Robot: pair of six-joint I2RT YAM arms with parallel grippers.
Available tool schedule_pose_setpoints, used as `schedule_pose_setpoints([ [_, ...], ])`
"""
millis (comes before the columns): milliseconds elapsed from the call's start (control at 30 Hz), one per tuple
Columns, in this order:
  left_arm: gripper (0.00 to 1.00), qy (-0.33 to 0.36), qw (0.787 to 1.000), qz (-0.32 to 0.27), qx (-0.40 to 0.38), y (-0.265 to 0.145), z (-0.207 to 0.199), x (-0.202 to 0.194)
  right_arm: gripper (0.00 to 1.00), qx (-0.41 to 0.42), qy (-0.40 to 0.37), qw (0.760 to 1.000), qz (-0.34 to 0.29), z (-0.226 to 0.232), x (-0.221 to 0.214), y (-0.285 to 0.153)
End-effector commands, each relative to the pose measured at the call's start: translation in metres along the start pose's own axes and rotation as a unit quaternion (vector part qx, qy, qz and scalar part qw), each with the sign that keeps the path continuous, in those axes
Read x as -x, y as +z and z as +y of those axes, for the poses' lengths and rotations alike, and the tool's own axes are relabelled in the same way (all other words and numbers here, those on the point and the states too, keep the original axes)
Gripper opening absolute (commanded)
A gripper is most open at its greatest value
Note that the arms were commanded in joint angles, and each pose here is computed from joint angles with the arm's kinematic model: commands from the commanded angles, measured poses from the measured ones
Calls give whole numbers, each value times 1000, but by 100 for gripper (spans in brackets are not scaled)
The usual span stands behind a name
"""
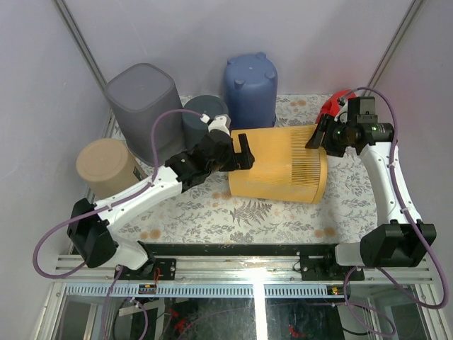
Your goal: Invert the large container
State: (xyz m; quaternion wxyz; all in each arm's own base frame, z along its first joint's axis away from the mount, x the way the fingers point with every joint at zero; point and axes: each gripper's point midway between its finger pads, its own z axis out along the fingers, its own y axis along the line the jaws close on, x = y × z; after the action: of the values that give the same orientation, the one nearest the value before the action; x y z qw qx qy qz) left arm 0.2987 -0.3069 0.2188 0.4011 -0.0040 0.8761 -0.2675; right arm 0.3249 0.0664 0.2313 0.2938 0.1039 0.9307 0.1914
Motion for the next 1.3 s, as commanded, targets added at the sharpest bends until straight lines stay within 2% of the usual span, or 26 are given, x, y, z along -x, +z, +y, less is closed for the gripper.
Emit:
schedule_pose_setpoints([
  [0,100,5,999,-31,-6,7,-2,30,63,-20,-18,1000,-8,-1,-3,-19],
  [267,100,9,1000,-13,-12,30,-6,26,65,-42,-25,999,-14,-5,-4,-31],
  [667,100,0,1000,-6,-31,32,-14,25,66,-62,-45,997,-6,5,-18,-31],
  [1267,97,-2,999,-11,-53,4,-52,38,67,47,-23,999,0,44,-31,-11],
])
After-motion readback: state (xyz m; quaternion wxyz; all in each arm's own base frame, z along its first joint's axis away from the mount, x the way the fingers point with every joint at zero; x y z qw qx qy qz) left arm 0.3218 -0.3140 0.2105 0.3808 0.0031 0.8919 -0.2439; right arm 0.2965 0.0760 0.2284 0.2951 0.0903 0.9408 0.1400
